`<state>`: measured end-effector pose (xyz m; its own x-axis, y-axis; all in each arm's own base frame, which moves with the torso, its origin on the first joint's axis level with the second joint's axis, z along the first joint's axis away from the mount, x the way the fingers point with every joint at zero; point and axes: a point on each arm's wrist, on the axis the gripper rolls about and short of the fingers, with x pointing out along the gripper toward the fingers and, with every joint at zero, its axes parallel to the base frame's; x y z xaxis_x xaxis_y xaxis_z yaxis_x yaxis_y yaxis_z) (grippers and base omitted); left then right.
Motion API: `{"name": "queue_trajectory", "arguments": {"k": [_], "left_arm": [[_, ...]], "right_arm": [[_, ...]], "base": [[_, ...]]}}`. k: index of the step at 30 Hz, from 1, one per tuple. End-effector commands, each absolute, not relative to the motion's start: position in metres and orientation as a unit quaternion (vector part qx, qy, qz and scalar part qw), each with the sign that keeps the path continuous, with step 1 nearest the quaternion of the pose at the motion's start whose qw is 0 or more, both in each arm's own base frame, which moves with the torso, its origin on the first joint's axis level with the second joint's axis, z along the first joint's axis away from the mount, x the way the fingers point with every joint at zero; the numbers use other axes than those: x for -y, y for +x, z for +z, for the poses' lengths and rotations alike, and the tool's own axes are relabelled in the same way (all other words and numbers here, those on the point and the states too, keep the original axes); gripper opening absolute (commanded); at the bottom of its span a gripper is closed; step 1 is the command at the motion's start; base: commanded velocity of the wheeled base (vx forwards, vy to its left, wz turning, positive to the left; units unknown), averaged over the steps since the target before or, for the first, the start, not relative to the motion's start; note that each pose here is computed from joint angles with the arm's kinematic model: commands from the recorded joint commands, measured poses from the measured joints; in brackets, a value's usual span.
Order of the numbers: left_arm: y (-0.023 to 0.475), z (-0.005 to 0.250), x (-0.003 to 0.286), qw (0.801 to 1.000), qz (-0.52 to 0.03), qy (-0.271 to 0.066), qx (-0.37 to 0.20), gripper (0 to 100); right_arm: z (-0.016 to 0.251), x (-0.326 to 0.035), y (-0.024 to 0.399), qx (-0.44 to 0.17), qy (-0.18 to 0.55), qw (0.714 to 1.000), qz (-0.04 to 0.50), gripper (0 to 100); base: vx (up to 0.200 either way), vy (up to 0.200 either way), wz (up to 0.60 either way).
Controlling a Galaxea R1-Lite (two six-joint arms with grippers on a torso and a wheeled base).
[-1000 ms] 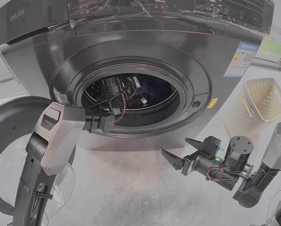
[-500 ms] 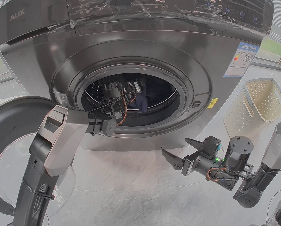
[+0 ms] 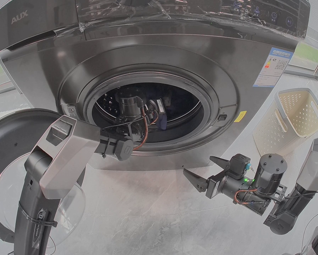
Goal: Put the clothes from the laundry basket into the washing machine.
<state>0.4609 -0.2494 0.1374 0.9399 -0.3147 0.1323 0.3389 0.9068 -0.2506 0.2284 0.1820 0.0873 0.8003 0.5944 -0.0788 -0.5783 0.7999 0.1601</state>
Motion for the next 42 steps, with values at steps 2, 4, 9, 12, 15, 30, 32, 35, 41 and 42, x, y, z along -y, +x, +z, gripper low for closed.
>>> {"name": "queue_trajectory", "arguments": {"k": [2, 4, 9, 12, 15, 30, 32, 35, 41, 42], "left_arm": [[0.394, 0.148, 0.254, 0.971, -0.224, -0.082, 0.022, 100], [0.382, 0.139, 0.248, 0.971, -0.231, -0.062, 0.016, 100], [0.359, 0.125, 0.235, 0.970, -0.240, -0.038, 0.014, 100], [0.340, 0.130, 0.225, 0.968, -0.250, -0.036, 0.007, 100], [0.319, 0.133, 0.218, 0.963, -0.267, -0.031, -0.006, 100], [0.208, 0.136, 0.179, 0.935, -0.352, -0.032, -0.021, 100], [0.196, 0.137, 0.176, 0.932, -0.361, -0.031, -0.021, 100], [0.182, 0.139, 0.168, 0.929, -0.367, -0.030, -0.017, 100], [0.162, 0.152, 0.148, 0.935, -0.352, -0.039, 0.006, 100], [0.158, 0.154, 0.143, 0.937, -0.348, -0.040, 0.010, 100]], "right_arm": [[0.090, -0.180, 0.226, -0.061, 0.065, 0.947, 0.310, 100], [0.092, -0.178, 0.226, -0.057, 0.067, 0.947, 0.308, 100], [0.092, -0.177, 0.223, -0.060, 0.066, 0.947, 0.309, 100], [0.093, -0.174, 0.219, -0.061, 0.065, 0.946, 0.310, 100], [0.096, -0.172, 0.215, -0.059, 0.066, 0.946, 0.312, 100], [0.114, -0.148, 0.176, -0.048, 0.069, 0.942, 0.326, 100], [0.122, -0.141, 0.168, -0.035, 0.073, 0.942, 0.325, 100], [0.130, -0.127, 0.156, -0.020, 0.078, 0.945, 0.318, 100], [0.135, -0.099, 0.135, -0.006, 0.081, 0.953, 0.291, 100], [0.138, -0.095, 0.134, 0.003, 0.084, 0.956, 0.281, 100]], "base": [[0.000, 0.000, 0.00], [0.000, 0.000, 0.00], [0.000, 0.000, 0.00], [0.000, 0.000, 0.00], [0.000, 0.000, 0.00], [0.000, 0.000, 0.00], [0.000, 0.000, 0.00], [0.000, 0.000, 0.00], [-0.167, 0.000, 0.00], [-0.200, 0.000, 0.00]]}}
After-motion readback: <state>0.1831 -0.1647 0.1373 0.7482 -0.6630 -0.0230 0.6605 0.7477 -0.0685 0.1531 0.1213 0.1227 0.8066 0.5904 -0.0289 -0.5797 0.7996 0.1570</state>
